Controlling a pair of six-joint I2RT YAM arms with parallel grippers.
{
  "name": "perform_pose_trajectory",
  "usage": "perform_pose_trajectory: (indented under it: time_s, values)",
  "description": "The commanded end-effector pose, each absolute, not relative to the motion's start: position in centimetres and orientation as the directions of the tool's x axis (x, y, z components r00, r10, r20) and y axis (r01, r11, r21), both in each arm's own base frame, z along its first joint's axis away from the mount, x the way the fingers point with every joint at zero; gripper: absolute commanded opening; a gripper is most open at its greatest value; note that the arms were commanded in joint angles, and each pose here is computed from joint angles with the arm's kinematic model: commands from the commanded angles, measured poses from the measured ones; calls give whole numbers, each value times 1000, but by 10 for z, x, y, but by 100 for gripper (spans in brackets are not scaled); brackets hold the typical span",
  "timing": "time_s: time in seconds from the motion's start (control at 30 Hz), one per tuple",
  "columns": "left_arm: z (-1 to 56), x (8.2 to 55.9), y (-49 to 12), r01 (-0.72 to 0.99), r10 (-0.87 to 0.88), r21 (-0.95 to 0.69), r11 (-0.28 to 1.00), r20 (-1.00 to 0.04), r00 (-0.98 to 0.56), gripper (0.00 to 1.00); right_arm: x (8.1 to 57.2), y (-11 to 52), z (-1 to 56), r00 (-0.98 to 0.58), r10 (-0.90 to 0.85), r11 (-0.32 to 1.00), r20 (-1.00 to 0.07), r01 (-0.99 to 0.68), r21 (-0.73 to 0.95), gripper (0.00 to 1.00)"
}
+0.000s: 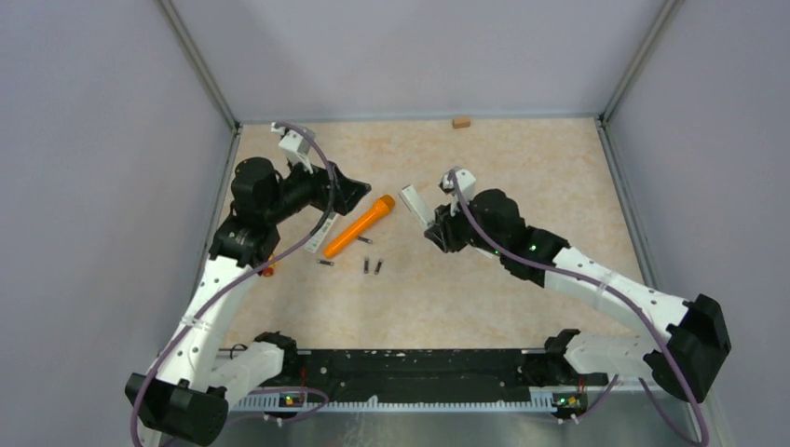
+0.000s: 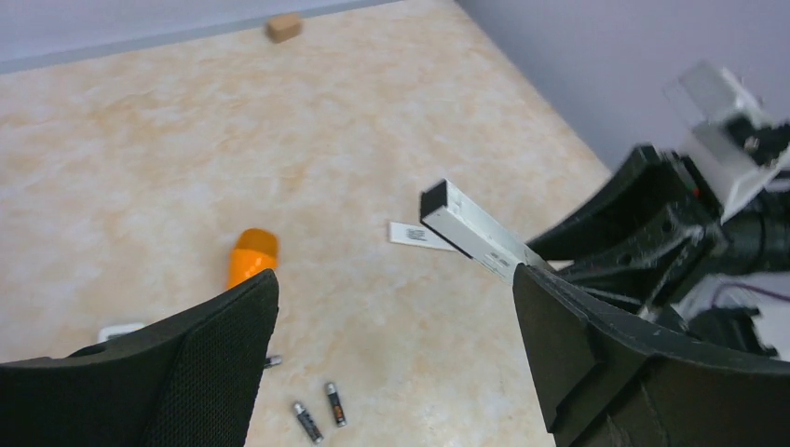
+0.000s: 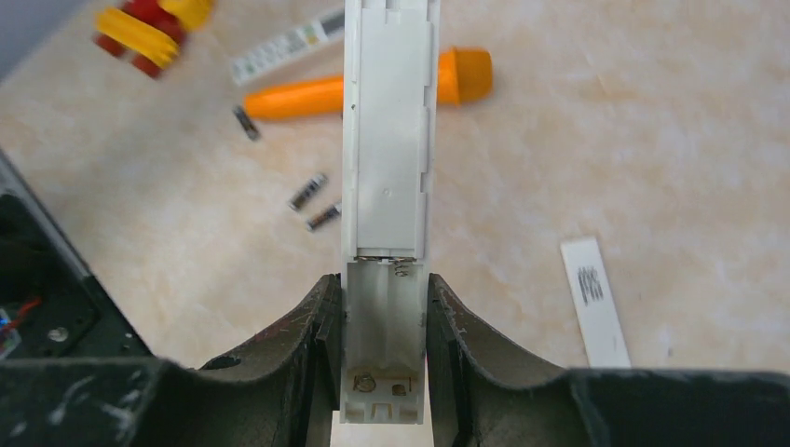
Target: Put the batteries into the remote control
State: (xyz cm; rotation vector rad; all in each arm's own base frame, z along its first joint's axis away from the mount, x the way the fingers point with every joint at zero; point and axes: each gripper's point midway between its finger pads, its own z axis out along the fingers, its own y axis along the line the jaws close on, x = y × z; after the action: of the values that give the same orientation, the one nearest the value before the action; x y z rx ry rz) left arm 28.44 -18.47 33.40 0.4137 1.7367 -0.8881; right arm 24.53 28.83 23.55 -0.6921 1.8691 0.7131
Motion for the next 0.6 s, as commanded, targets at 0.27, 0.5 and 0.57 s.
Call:
perform_pose_trajectory:
  time_s: [0.27,0.5,0.57]
  values:
    - [253,317,-124,187,-319,-437,880,-834,-450,99,236,249,104,-607,-230,886,-761,-454,94,0]
    - [216,308,-131,160,-320,-473,866,-772,-550,99,223,242,60,-701,-258,912,-664,-404,72,0]
    - [205,305,-135,157,-321,-489,858,-750,-579,99,217,244,51,-709,-283,903,-646,-425,71,0]
